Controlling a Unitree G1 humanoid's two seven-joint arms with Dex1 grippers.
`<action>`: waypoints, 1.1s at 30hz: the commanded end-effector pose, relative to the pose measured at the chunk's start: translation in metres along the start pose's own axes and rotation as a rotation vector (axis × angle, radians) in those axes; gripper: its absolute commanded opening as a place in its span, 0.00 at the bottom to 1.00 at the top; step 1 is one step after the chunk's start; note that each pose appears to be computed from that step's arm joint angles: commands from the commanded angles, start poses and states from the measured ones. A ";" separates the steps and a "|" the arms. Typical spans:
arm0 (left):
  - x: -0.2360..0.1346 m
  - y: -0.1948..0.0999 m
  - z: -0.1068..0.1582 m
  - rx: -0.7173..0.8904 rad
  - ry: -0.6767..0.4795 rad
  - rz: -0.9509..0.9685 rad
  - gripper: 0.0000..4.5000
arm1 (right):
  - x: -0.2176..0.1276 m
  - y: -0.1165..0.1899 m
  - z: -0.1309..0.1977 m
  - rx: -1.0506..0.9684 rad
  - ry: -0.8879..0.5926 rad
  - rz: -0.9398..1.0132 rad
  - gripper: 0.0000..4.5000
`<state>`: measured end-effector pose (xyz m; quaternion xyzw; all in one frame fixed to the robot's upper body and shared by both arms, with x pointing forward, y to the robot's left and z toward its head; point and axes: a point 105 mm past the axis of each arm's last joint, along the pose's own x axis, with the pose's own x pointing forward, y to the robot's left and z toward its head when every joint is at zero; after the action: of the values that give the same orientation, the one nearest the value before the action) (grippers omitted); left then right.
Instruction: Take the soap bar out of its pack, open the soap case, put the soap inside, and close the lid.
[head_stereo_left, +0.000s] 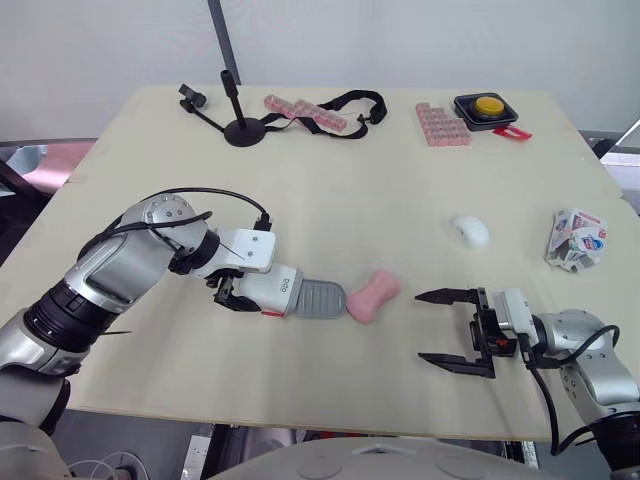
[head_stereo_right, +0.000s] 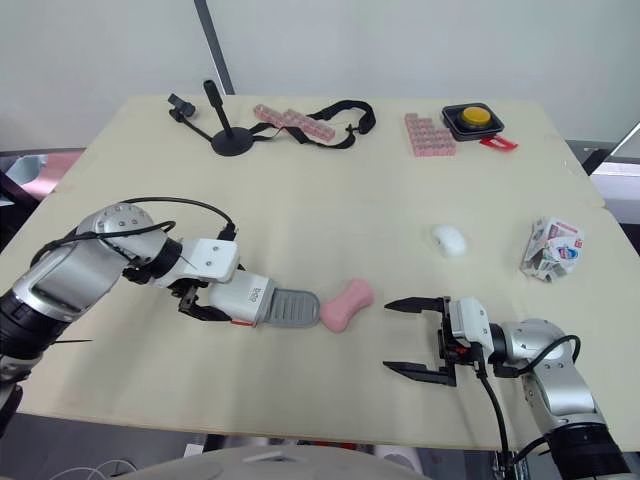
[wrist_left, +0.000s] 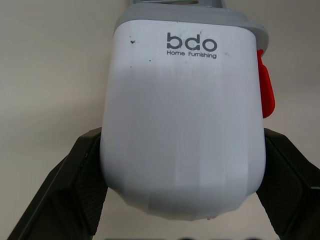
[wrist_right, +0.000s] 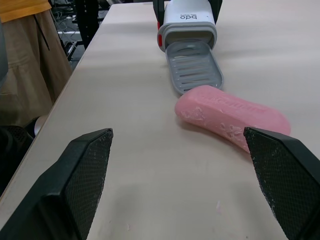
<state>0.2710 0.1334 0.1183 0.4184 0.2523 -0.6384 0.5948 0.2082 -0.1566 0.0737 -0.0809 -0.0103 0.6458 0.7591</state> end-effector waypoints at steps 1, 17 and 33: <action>-0.012 0.004 -0.010 -0.005 0.030 0.042 0.78 | -0.003 0.001 0.002 -0.025 0.012 0.014 0.99; -0.012 -0.009 -0.049 -0.056 -0.083 0.096 0.78 | -0.005 0.001 0.005 -0.030 0.024 0.025 0.99; 0.000 -0.006 -0.065 -0.061 -0.155 0.129 1.00 | -0.009 -0.001 0.003 -0.030 0.043 0.026 1.00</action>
<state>0.2799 0.1826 0.0787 0.3664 0.2011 -0.6250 0.6594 0.2066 -0.1621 0.0724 -0.0914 0.0033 0.6536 0.7513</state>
